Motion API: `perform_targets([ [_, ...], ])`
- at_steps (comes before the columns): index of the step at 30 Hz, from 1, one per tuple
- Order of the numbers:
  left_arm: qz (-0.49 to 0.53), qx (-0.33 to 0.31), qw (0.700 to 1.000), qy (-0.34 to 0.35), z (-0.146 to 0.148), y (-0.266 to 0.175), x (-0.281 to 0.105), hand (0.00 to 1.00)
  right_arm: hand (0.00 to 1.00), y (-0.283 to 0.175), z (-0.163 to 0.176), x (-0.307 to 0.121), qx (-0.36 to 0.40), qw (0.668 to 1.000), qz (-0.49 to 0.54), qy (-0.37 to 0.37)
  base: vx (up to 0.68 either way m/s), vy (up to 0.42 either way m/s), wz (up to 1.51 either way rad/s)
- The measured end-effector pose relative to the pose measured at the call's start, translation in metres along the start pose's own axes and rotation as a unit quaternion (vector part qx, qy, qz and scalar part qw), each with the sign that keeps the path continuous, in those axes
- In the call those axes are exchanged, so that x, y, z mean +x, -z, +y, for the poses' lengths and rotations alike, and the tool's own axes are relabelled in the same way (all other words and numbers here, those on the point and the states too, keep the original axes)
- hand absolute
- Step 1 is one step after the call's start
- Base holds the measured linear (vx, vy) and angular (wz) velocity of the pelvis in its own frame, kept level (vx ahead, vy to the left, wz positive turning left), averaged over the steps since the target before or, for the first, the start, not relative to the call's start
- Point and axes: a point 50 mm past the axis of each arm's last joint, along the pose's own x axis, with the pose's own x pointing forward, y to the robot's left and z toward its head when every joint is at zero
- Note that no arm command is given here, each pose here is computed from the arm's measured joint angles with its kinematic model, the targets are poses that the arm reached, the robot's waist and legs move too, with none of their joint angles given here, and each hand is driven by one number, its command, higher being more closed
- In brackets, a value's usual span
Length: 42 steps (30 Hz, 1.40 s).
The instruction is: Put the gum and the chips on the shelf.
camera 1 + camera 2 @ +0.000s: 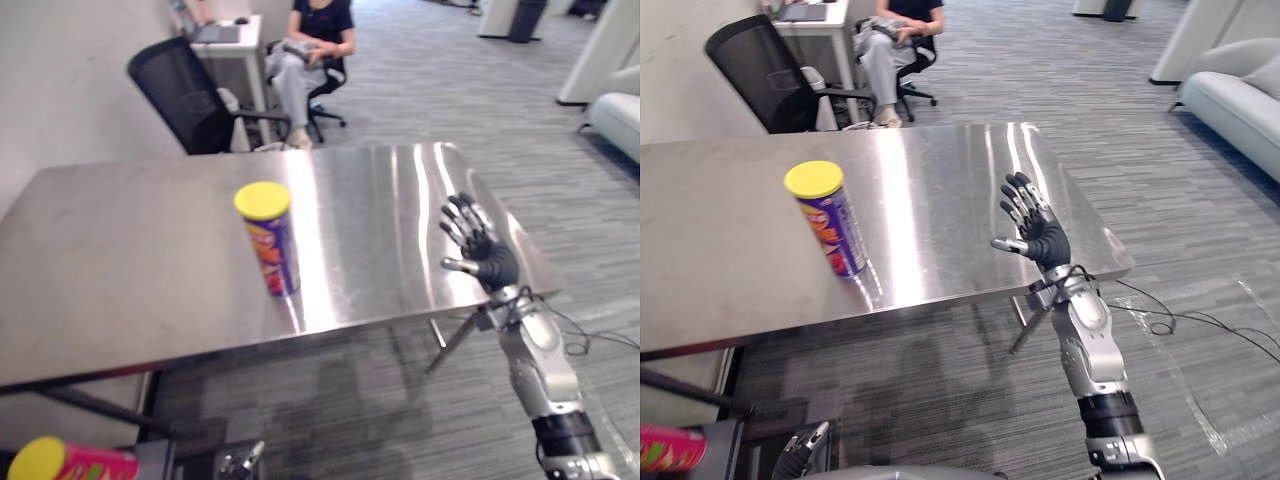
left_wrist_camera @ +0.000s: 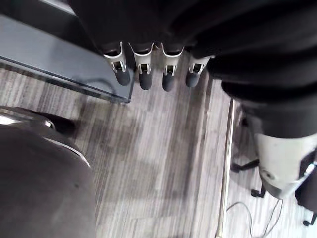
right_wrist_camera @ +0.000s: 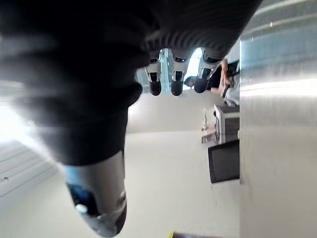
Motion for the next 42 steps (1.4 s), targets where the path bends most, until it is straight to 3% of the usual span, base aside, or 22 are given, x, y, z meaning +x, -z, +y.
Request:
perform_targets([
  [9, 0.007, 0.01, 1.0, 0.003, -0.002, 0.006, -0.003, 0.0, 0.0, -0.002, 0.002, 0.034, -0.023, 1.0, 0.004, 0.017, -0.08, 0.032, 0.31],
  [42, -0.004, 0.042, 0.998, 0.047, -0.009, 0.002, -0.003, 0.0, 0.0, 0.028, -0.015, 0.054, -0.089, 0.988, 0.117, 0.048, -0.02, 0.006, 0.06],
])
